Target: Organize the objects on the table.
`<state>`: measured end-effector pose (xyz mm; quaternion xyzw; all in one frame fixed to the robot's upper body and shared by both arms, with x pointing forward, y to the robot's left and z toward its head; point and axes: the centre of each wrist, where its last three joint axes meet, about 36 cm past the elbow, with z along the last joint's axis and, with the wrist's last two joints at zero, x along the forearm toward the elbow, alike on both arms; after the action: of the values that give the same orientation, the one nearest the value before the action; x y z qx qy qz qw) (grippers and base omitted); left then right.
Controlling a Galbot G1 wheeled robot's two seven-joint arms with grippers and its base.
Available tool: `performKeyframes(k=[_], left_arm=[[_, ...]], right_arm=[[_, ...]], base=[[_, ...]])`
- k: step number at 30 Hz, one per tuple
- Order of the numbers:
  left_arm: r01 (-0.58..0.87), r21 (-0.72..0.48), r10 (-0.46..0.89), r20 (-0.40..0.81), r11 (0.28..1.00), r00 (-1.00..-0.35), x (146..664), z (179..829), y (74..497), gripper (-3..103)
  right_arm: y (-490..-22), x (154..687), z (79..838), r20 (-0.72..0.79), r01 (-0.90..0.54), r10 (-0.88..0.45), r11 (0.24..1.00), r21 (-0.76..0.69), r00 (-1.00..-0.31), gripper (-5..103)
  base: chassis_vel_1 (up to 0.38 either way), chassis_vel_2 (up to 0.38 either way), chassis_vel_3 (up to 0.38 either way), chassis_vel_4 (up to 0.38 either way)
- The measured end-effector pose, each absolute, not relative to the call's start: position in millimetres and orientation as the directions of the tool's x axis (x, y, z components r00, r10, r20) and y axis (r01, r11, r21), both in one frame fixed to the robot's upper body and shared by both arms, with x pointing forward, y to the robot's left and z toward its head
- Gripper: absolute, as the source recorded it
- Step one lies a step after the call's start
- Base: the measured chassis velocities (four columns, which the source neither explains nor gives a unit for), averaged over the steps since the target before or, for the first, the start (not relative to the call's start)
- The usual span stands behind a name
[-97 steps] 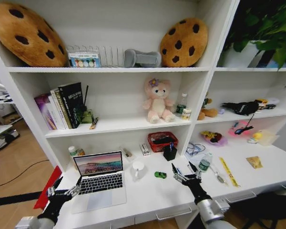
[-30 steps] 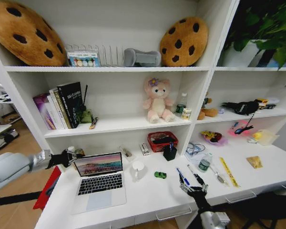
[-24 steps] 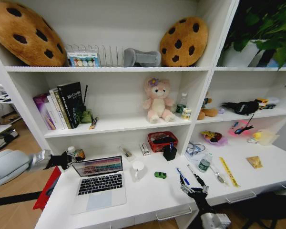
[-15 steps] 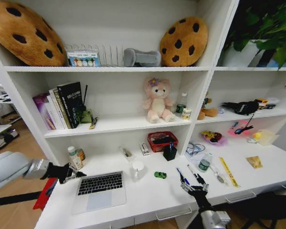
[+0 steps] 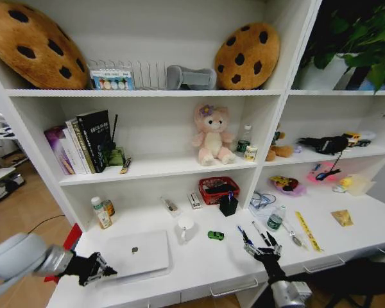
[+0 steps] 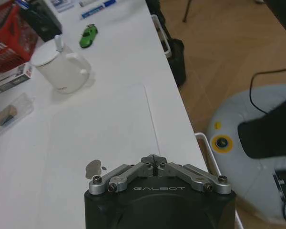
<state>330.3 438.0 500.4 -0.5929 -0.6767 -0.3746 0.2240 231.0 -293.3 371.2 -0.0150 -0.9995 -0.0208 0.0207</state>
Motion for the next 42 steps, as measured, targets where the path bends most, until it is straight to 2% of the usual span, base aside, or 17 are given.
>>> performKeyframes(k=[2,3,6,7,9,10,11,12,14,15,17,18,20,26,30,34,42], left_arm=[[0.951,0.251,0.68,0.666,0.183,-0.307,310,482,443,0],[0.951,0.251,0.68,0.666,0.183,-0.307,310,482,443,0],[0.868,0.268,0.676,0.546,0.418,-0.494,285,468,454,0],[0.868,0.268,0.676,0.546,0.418,-0.494,285,468,454,0],[0.768,0.25,0.631,0.45,0.59,-0.632,261,455,456,0],[0.768,0.25,0.631,0.45,0.59,-0.632,261,455,456,0],[0.653,0.229,0.556,0.37,0.722,-0.744,243,444,453,0],[0.653,0.229,0.556,0.37,0.722,-0.744,243,444,453,0],[0.439,0.203,0.381,0.269,0.875,-0.884,224,436,442,0],[0.439,0.203,0.381,0.269,0.875,-0.884,224,436,442,0],[0.191,0.163,0.154,0.217,0.968,-0.964,212,435,427,0],[0.191,0.163,0.154,0.217,0.968,-0.964,212,435,427,0],[-0.068,0.049,-0.076,0.186,0.997,-0.98,201,440,406,1],[-0.211,-0.042,-0.204,0.134,0.976,-0.97,180,461,384,22],[-0.211,-0.032,-0.205,0.134,0.977,-0.97,171,465,387,33],[-0.109,0.005,-0.109,0.108,0.994,-0.988,162,471,386,66],[-0.108,-0.012,-0.107,0.083,0.994,-0.991,172,480,368,88]], right_arm=[[-292,232,376,0.045,0.033,0.031,0.998,0.047,-0.999,100],[-292,232,376,0.045,0.033,0.031,0.998,0.047,-0.999,100],[-291,233,382,0.043,0.03,0.028,0.998,0.048,-0.999,100],[-291,233,382,0.043,0.03,0.028,0.998,0.048,-0.999,100],[-291,233,386,0.042,0.028,0.026,0.998,0.05,-0.999,100],[-291,233,386,0.042,0.028,0.026,0.998,0.05,-0.999,100],[-292,233,389,0.041,0.027,0.025,0.998,0.051,-0.999,100],[-292,233,389,0.041,0.027,0.025,0.998,0.051,-0.999,100],[-292,232,393,0.042,0.034,0.031,0.998,0.054,-0.999,100],[-292,232,393,0.042,0.034,0.031,0.998,0.054,-0.999,100],[-292,232,397,0.047,0.041,0.038,0.998,0.055,-0.998,100],[-292,232,397,0.047,0.041,0.038,0.998,0.055,-0.998,100],[-290,231,399,0.05,0.041,0.039,0.998,0.055,-0.998,100],[-284,229,405,0.06,0.025,0.021,0.998,0.057,-0.998,100],[-282,225,411,0.117,0.043,0.04,0.999,0.028,-0.992,100],[-281,219,418,0.119,0.023,0.022,1.0,0.008,-0.993,100],[-284,219,419,0.128,-0.097,-0.098,0.995,0.017,-0.987,100]], base=[[0.0,0.0,0.0,0.0],[0.0,0.0,0.0,0.0],[0.0,0.0,0.0,0.0],[0.0,0.0,0.0,0.0],[0.0,0.0,0.0,0.0],[0.0,0.0,0.0,0.0],[0.0,0.0,0.0,0.0],[0.0,0.0,0.0,0.0],[0.0,0.0,0.0,0.0],[0.0,0.0,0.0,0.0],[0.0,0.0,0.0,0.0],[0.0,0.0,0.0,0.0],[0.0,0.0,0.0,0.0],[0.0,0.0,0.0,0.0],[0.0,0.0,0.0,0.0],[0.0,0.0,0.0,0.0],[0.0,0.0,0.0,0.0]])
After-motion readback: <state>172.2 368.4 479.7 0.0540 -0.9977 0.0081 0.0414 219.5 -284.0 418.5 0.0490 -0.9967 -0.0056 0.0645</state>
